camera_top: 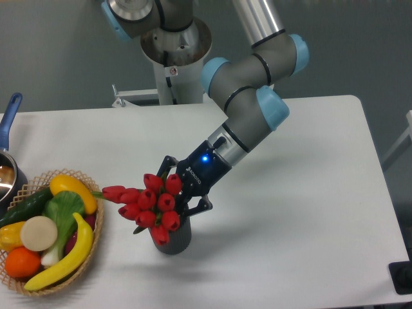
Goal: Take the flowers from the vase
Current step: 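Lift the gripped tulips upward out of the gray vase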
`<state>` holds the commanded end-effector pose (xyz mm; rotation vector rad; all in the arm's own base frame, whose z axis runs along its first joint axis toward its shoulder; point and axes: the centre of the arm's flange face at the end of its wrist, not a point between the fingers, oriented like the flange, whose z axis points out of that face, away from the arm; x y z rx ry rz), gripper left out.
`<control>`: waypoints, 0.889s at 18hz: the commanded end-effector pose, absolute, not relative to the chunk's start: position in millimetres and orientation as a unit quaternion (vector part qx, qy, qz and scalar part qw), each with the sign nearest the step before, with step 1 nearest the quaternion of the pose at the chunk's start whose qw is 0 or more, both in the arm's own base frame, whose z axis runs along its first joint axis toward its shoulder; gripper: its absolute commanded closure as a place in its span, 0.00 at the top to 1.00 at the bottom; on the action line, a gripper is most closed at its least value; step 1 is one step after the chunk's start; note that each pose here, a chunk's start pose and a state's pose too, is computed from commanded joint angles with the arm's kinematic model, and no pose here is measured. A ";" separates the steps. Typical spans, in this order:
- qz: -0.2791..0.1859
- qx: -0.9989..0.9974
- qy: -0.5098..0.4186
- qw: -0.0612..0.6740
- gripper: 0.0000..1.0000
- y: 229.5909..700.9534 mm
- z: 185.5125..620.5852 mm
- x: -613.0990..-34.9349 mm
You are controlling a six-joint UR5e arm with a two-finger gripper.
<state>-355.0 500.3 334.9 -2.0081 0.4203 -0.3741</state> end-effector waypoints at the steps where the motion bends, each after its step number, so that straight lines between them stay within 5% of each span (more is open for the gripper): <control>1: -0.156 -0.830 0.172 0.507 0.44 499.7 339.9 -353.7; 16: -0.145 -0.819 0.166 0.530 0.45 500.7 393.6 -352.2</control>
